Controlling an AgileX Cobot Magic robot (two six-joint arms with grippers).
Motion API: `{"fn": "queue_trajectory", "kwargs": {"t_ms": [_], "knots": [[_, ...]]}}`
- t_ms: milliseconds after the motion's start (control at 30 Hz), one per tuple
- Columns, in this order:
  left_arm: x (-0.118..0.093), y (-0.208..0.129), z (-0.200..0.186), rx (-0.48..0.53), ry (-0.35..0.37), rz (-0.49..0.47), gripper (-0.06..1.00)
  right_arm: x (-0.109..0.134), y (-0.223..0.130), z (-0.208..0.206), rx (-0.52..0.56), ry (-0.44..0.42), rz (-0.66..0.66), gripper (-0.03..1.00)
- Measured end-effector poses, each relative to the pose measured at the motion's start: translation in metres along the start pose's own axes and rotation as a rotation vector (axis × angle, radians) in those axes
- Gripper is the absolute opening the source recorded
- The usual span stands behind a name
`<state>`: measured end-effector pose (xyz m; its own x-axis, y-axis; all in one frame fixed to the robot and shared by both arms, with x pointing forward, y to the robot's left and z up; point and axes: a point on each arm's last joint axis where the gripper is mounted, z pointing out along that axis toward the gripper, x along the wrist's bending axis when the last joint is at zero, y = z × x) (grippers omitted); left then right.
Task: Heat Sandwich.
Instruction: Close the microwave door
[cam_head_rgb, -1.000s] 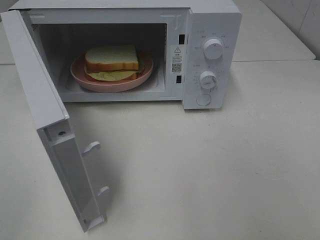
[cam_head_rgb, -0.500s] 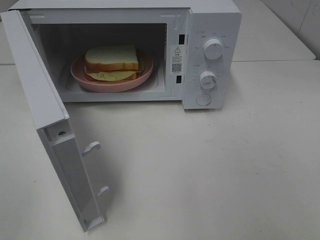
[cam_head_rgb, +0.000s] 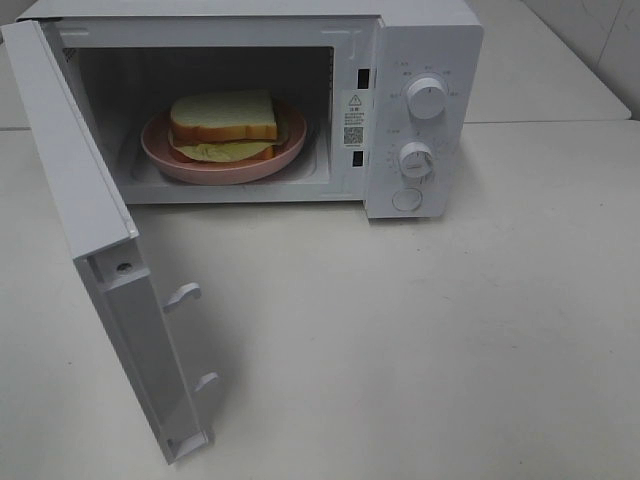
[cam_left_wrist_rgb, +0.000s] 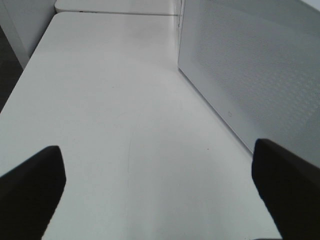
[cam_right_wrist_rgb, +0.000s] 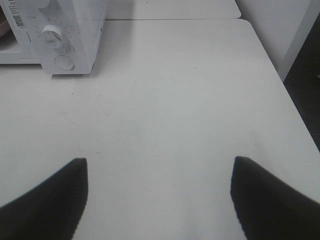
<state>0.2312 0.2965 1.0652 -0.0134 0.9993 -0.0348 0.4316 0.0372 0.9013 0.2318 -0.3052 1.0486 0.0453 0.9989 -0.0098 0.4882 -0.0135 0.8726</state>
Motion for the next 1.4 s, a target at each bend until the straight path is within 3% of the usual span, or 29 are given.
{"fn": "queue_trajectory", "kwargs": {"t_ms": [133,233,267,300,367,400,433,467,533,567,667,1033,1400], "knots": [[0.000,0.012,0.006,0.004,0.000,-0.003,0.91,0.000,0.000,0.000,0.000,0.000,0.000,0.76],[0.001,0.022,0.018,0.027,0.002,-0.007,0.82,0.000,0.000,0.000,0.000,0.000,0.000,0.76],[0.001,0.024,0.021,0.035,0.002,-0.008,0.70,0.000,0.000,0.000,0.000,0.000,0.000,0.76],[0.001,0.024,0.021,0.035,0.002,-0.008,0.70,0.000,0.000,0.000,0.000,0.000,0.000,0.76],[0.001,0.028,0.027,0.040,0.002,-0.011,0.57,0.000,0.000,0.000,0.000,0.000,0.000,0.76],[0.001,0.033,0.033,0.040,0.001,-0.013,0.40,0.000,0.000,0.000,0.000,0.000,0.000,0.76],[0.001,0.035,0.035,0.037,0.001,-0.015,0.33,0.000,0.000,0.000,0.000,0.000,0.000,0.76],[0.001,0.035,0.035,0.037,0.001,-0.015,0.33,0.000,0.000,0.000,0.000,0.000,0.000,0.76],[0.002,0.039,0.042,0.030,0.003,-0.016,0.18,0.000,0.000,0.000,0.000,0.000,0.000,0.76],[0.002,0.041,0.050,0.024,0.005,-0.018,0.05,0.000,0.000,0.000,0.000,0.000,0.000,0.76],[0.003,0.040,0.060,0.015,0.007,-0.020,0.00,0.000,0.000,0.000,0.000,0.000,0.000,0.76],[0.009,0.025,0.122,-0.141,0.035,-0.014,0.00,0.000,0.000,0.000,0.000,0.000,0.000,0.76],[0.015,0.013,0.173,-0.199,0.063,-0.010,0.00,0.000,0.000,0.000,0.000,0.000,0.000,0.76]]}}
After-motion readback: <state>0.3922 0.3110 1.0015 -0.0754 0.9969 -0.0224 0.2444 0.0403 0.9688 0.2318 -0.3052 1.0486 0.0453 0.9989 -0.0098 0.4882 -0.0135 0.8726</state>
